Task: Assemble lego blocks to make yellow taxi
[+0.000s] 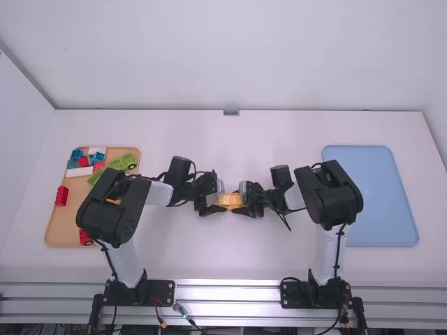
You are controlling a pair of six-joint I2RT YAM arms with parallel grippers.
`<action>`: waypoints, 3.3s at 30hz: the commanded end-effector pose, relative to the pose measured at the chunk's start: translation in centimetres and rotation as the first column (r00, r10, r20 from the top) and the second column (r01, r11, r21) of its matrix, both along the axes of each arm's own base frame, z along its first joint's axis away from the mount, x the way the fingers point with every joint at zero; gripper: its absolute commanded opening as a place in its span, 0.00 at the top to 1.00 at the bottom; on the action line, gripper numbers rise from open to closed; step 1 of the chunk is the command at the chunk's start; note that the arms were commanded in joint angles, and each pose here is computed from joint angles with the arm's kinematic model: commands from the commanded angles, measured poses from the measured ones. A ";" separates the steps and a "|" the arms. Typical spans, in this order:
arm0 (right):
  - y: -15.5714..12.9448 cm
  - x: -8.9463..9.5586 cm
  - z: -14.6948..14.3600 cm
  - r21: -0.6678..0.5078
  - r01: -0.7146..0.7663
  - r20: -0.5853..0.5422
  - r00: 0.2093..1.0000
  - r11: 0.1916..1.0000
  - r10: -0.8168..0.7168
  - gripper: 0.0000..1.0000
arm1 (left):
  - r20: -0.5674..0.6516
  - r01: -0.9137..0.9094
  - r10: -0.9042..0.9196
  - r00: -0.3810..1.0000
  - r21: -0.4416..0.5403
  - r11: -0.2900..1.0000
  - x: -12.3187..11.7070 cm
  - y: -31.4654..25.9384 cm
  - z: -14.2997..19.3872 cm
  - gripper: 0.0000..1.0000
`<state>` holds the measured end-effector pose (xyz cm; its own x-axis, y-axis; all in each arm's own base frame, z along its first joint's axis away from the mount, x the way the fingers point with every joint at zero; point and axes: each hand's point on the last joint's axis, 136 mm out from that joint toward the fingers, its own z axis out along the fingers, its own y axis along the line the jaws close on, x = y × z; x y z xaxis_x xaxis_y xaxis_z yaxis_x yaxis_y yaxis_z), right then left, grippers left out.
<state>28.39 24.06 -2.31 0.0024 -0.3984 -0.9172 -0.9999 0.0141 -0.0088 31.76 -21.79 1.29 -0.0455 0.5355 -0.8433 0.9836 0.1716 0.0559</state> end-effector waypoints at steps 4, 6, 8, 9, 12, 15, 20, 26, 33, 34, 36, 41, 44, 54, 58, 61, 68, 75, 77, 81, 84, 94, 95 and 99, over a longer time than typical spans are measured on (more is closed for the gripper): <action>0.1 -0.4 0.0 0.019 -0.015 -0.014 1.000 1.000 0.015 0.52 | 0.001 0.039 -0.039 0.999 -0.058 0.998 -0.6 -0.7 1.6 0.21; 0.1 -0.4 0.0 0.017 -0.014 -0.014 1.000 1.000 0.014 0.52 | -0.002 0.037 -0.037 0.999 -0.058 0.998 -0.6 -0.6 1.5 0.37; 0.1 -0.3 -0.1 0.012 -0.012 -0.015 1.000 1.000 0.012 0.52 | -0.005 0.039 -0.039 0.999 -0.060 0.997 -0.6 -0.6 1.5 0.50; 0.1 -0.4 -0.1 0.013 -0.012 -0.015 1.000 1.000 0.012 0.52 | -0.006 0.041 -0.041 0.999 -0.060 0.997 -0.7 -0.6 1.5 0.50; 0.1 -0.3 -0.1 0.009 -0.009 -0.014 1.000 1.000 0.009 0.52 | -0.011 0.043 -0.044 0.999 -0.057 0.997 -0.8 -0.7 1.5 0.51; 0.0 -0.2 -0.3 0.000 -0.001 -0.019 1.000 1.000 0.001 0.52 | -0.017 0.043 -0.044 0.999 -0.057 0.997 -0.9 -0.7 1.4 0.51; 0.2 0.0 -0.7 -0.028 0.014 -0.020 1.000 1.000 -0.015 0.53 | -0.041 0.062 -0.065 0.997 -0.072 0.995 -1.6 -0.8 1.5 0.53; 0.2 -0.1 -0.7 -0.027 0.013 -0.019 1.000 1.000 -0.013 0.54 | -0.039 0.112 -0.116 0.993 -0.099 0.989 -2.6 -1.0 1.7 0.59; 0.2 -0.1 -0.6 -0.027 0.013 -0.019 1.000 1.000 -0.014 0.57 | -0.041 0.109 -0.114 0.993 -0.101 0.989 -2.5 -1.1 1.8 0.62; 0.2 -0.1 -0.7 -0.027 0.013 -0.019 1.000 1.000 -0.014 0.57 | -0.040 0.109 -0.114 0.993 -0.101 0.989 -2.5 -1.1 1.8 0.62; 0.2 0.0 -0.6 -0.026 0.013 -0.018 1.000 1.000 -0.014 0.57 | -0.038 0.109 -0.114 0.993 -0.102 0.989 -2.5 -1.1 1.8 0.62; 0.2 0.0 -0.6 -0.027 0.014 -0.018 1.000 1.000 -0.014 0.58 | -0.043 0.109 -0.114 0.993 -0.102 0.989 -2.6 -1.1 1.8 0.59; 0.2 0.0 -0.6 -0.026 0.014 -0.018 1.000 1.000 -0.014 0.58 | -0.043 0.108 -0.113 0.993 -0.102 0.989 -2.6 -1.1 1.8 0.59; 0.2 0.0 -0.6 -0.026 0.013 -0.018 1.000 1.000 -0.014 0.59 | -0.046 0.103 -0.108 0.993 -0.107 0.989 -2.4 -1.3 1.9 0.66; 0.2 0.0 -0.6 -0.026 0.013 -0.018 1.000 1.000 -0.014 0.59 | -0.047 0.103 -0.108 0.993 -0.105 0.989 -2.5 -1.4 1.9 0.67; 0.2 0.0 -0.6 -0.026 0.013 -0.018 1.000 1.000 -0.014 0.59 | -0.050 0.101 -0.107 0.993 -0.105 0.989 -2.5 -1.3 1.8 0.68; 0.2 0.0 -0.6 -0.026 0.013 -0.018 1.000 1.000 -0.014 0.60 | -0.046 0.103 -0.108 0.993 -0.106 0.989 -2.4 -1.4 1.9 0.70; 0.2 0.0 -0.6 -0.026 0.013 -0.018 1.000 1.000 -0.014 0.60 | -0.071 0.058 -0.064 0.995 -0.081 0.995 -1.8 -1.6 0.9 0.69; 0.2 0.0 -0.6 -0.026 0.013 -0.019 1.000 1.000 -0.014 0.60 | -0.075 0.071 -0.078 0.994 -0.089 0.993 -2.1 -1.9 0.9 0.69; 0.2 0.0 -0.6 -0.027 0.014 -0.018 1.000 1.000 -0.014 0.60 | -0.085 0.081 -0.090 0.992 -0.105 0.991 -2.4 -2.1 1.1 0.69; 0.2 0.0 -0.6 -0.026 0.014 -0.017 1.000 1.000 -0.014 0.60 | -0.097 0.079 -0.089 0.991 -0.102 0.992 -2.5 -2.0 0.9 0.69; 0.4 -0.4 -0.7 -0.024 -0.001 -0.021 1.000 1.000 0.000 0.62 | -0.061 0.067 -0.069 0.996 -0.045 0.997 -2.0 -1.5 0.1 0.70; 0.5 -0.7 -0.7 -0.025 -0.008 -0.021 1.000 1.000 0.008 0.64 | -0.054 0.058 -0.060 0.997 -0.034 0.998 -1.8 -1.4 0.0 0.70; 0.4 -0.8 -0.8 -0.026 -0.010 -0.011 1.000 1.000 0.010 0.66 | -0.058 0.054 -0.056 0.997 -0.027 0.998 -1.8 -1.4 -0.2 0.71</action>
<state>28.46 24.23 -2.75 -0.0015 -0.4242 -0.9056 -0.9996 0.0267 -0.0109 30.17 -23.09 1.91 -0.0689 0.4896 -0.8692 0.9927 0.1198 -0.0112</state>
